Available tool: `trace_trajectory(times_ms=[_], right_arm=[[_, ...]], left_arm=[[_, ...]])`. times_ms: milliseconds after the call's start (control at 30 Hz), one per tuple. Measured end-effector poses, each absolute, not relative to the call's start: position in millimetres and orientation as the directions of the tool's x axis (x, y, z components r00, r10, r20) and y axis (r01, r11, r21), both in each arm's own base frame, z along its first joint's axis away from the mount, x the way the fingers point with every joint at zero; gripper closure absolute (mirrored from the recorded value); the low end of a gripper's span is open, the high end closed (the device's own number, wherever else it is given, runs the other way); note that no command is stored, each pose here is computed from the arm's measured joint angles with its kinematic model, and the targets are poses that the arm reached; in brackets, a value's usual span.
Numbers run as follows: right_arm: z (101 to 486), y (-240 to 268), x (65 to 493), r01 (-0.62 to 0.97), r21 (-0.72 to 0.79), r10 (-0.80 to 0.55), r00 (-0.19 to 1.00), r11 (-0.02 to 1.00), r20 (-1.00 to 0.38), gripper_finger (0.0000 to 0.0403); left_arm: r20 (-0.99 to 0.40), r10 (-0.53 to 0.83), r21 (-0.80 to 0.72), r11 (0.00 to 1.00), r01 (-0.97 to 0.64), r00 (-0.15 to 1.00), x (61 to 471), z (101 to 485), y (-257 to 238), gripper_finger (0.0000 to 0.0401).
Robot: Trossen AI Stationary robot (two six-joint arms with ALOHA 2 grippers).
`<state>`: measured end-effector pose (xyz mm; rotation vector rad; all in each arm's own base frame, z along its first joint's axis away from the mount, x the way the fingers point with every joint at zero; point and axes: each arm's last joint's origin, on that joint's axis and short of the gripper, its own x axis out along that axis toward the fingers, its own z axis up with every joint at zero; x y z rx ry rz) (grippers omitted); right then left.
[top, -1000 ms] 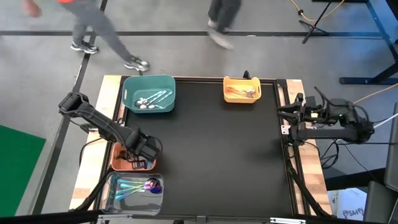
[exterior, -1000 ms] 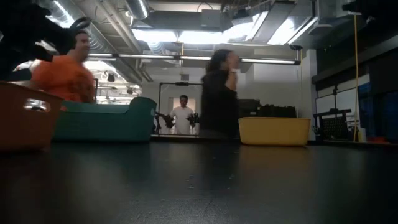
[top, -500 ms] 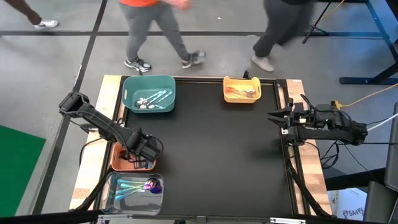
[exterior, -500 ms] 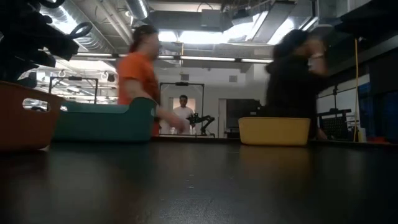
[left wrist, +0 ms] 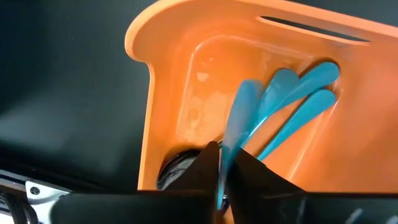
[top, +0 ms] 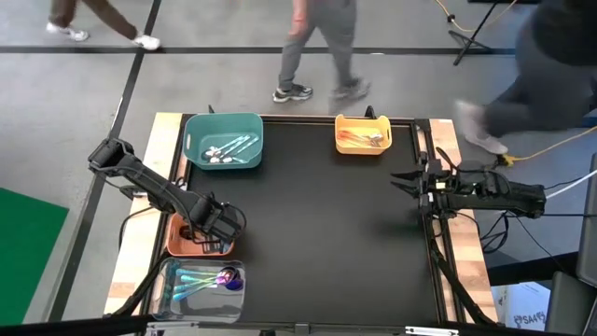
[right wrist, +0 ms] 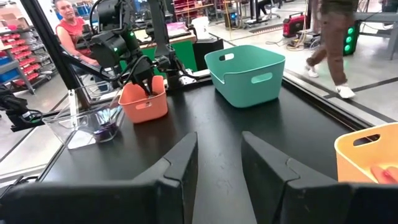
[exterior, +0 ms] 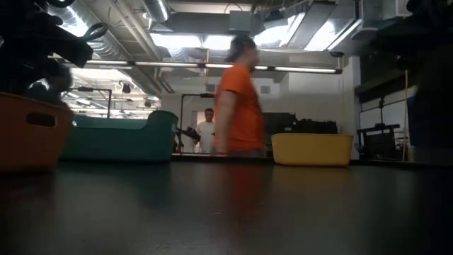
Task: Sort silverware by color (type)
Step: Put the light blue spoon into the orange bin, then return to Home Position
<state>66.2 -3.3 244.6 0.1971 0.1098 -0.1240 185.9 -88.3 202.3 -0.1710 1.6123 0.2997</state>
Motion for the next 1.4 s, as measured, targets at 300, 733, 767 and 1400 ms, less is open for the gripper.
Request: trace_trajectory(times_ms=[300,733,767,1400], right_arm=[[245,-3,66,0.132,0.188,-0.112,0.987,0.973,-0.115,0.0291],[244,-2,66,0.095,0.163,-0.074,0.989,0.982,-0.126,0.0291],[244,-2,66,0.091,0.164,-0.07,0.99,0.982,-0.126,0.0291],[222,-2,80,0.077,0.141,-0.068,0.995,0.987,-0.067,0.0291]], left_arm=[[-0.995,0.072,0.088,0.953,-0.291,-0.066,186,202,-88,0.0351],[-0.996,0.044,0.064,0.954,-0.293,-0.074,185,204,-89,0.0322],[-0.997,0.04,0.059,0.955,-0.292,-0.069,185,206,-89,0.0322],[-0.945,-0.102,-0.19,0.944,-0.27,0.309,198,308,-95,0.0322]])
